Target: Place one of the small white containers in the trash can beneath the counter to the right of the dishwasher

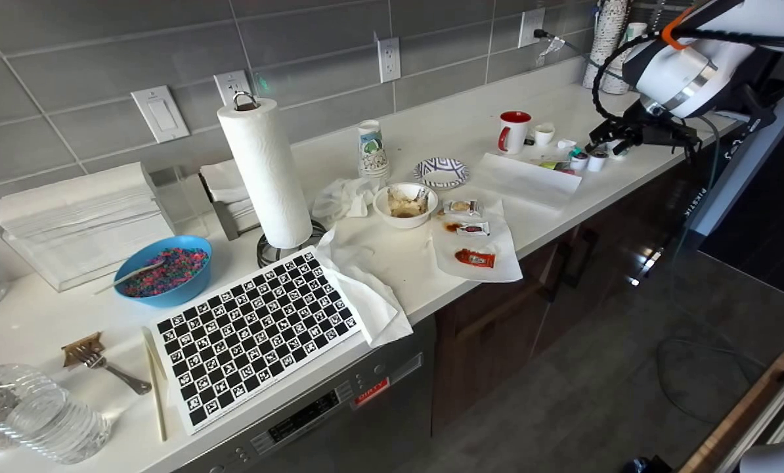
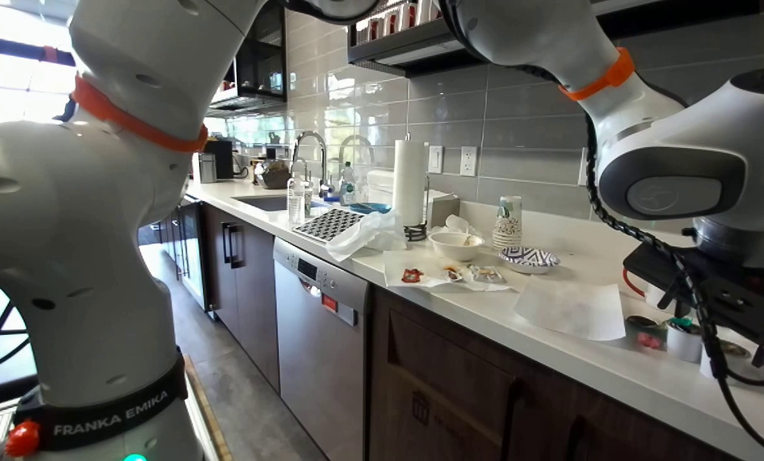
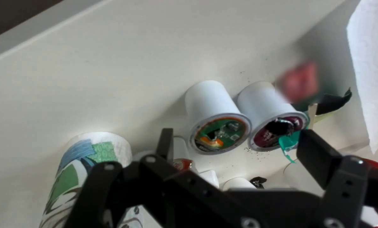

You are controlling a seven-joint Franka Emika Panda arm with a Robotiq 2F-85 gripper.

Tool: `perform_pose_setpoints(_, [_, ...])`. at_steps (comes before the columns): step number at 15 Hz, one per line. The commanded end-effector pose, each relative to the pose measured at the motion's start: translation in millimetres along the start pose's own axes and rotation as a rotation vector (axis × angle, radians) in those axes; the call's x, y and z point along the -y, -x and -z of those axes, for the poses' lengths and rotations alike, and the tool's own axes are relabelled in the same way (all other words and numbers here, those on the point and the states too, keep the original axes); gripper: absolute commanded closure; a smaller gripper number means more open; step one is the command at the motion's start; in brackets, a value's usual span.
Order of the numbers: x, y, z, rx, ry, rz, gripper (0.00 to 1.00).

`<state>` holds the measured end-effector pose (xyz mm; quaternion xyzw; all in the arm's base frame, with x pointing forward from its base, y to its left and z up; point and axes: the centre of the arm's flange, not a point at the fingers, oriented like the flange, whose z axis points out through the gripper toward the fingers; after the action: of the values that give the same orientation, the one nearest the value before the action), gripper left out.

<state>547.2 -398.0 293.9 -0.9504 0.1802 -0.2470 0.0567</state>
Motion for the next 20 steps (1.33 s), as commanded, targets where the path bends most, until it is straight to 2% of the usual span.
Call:
perform_pose_setpoints(1, [-4.4, -5.4, -10.7, 0.006, -0.019, 0.019, 0.00])
perform_pose_setpoints(9, [-0.7, -1.6, -4.5, 0.010, -0.003, 0.025, 0.00])
perform_pose_setpoints(12, [-1.0, 2.5, -4.3, 0.017, 0.004, 0.021, 0.06])
perform_pose_setpoints(13, [-1.1, 4.5, -3.9, 0.018, 0.006, 0.018, 0.11])
perform_pose_setpoints(15, [-2.1, 7.4, -2.4, 0.019, 0.011, 0.014, 0.09])
perform_pose_setpoints(20, [-4.5, 12.7, -1.7, 0.023, 0.019, 0.005, 0.10])
